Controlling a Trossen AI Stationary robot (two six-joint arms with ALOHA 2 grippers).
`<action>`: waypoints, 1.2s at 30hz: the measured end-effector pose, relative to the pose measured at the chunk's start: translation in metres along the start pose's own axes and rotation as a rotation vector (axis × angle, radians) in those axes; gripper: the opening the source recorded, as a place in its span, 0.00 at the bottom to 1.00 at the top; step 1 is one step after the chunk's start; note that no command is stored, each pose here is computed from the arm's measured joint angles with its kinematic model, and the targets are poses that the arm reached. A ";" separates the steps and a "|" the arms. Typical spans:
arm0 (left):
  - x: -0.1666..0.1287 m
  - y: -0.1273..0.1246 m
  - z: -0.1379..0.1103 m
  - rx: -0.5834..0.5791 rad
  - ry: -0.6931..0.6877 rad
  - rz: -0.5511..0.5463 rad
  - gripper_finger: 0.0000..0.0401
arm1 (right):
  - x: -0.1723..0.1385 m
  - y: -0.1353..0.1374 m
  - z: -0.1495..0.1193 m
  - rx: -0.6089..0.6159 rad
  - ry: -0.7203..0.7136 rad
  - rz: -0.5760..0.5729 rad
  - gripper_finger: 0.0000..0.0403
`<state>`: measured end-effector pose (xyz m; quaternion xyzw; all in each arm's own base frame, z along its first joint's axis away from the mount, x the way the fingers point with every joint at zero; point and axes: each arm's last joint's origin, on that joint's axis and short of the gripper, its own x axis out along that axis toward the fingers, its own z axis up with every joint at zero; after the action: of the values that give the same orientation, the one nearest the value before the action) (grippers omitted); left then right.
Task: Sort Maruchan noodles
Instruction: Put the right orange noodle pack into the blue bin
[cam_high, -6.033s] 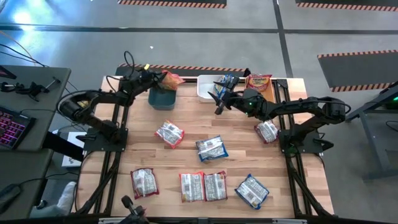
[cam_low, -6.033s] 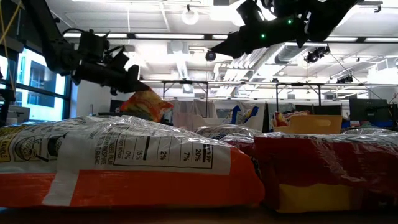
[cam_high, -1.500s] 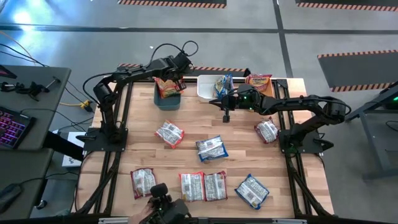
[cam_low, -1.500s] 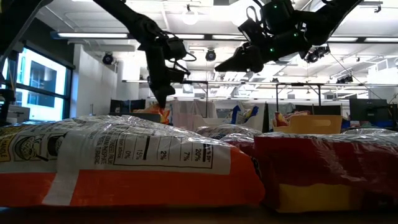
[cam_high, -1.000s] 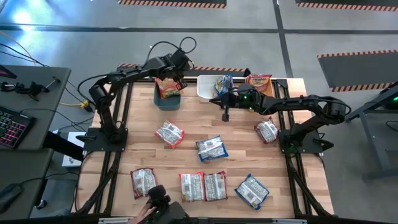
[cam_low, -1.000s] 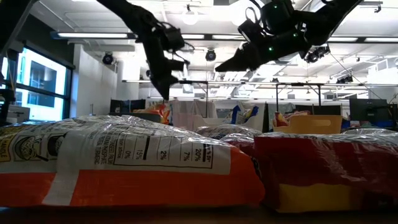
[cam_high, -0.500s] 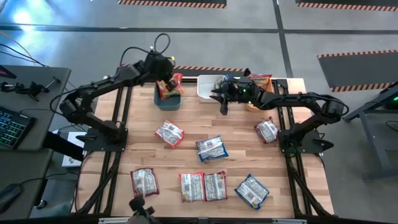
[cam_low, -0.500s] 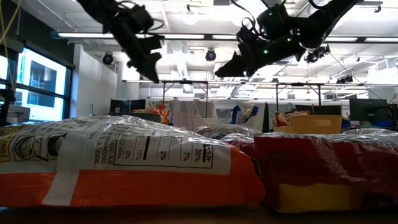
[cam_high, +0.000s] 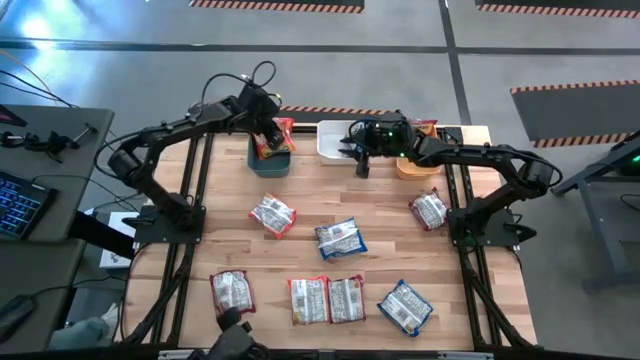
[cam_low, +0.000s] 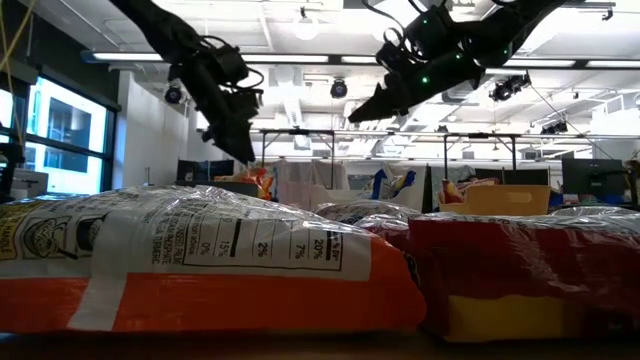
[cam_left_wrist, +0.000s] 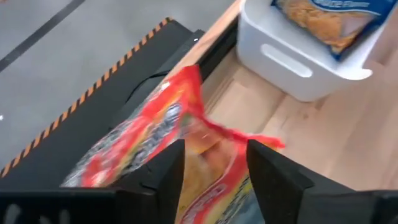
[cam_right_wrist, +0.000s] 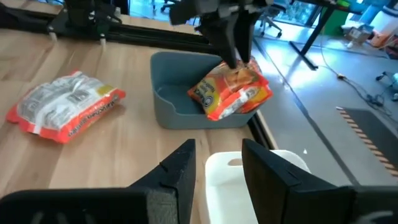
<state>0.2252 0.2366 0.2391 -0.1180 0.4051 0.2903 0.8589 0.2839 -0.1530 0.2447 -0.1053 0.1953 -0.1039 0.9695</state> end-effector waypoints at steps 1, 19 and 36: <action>0.004 -0.002 0.001 0.007 -0.003 0.000 0.42 | 0.000 -0.001 0.000 -0.010 0.000 -0.003 0.28; 0.033 0.008 0.008 0.074 0.044 0.126 0.11 | -0.003 -0.011 -0.002 -0.010 -0.006 -0.037 0.28; -0.011 -0.011 0.024 0.280 -0.016 0.332 0.00 | -0.003 -0.011 -0.002 -0.007 -0.007 -0.037 0.28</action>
<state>0.2413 0.2335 0.2621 0.0731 0.4484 0.3696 0.8106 0.2786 -0.1627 0.2468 -0.1128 0.1903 -0.1207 0.9677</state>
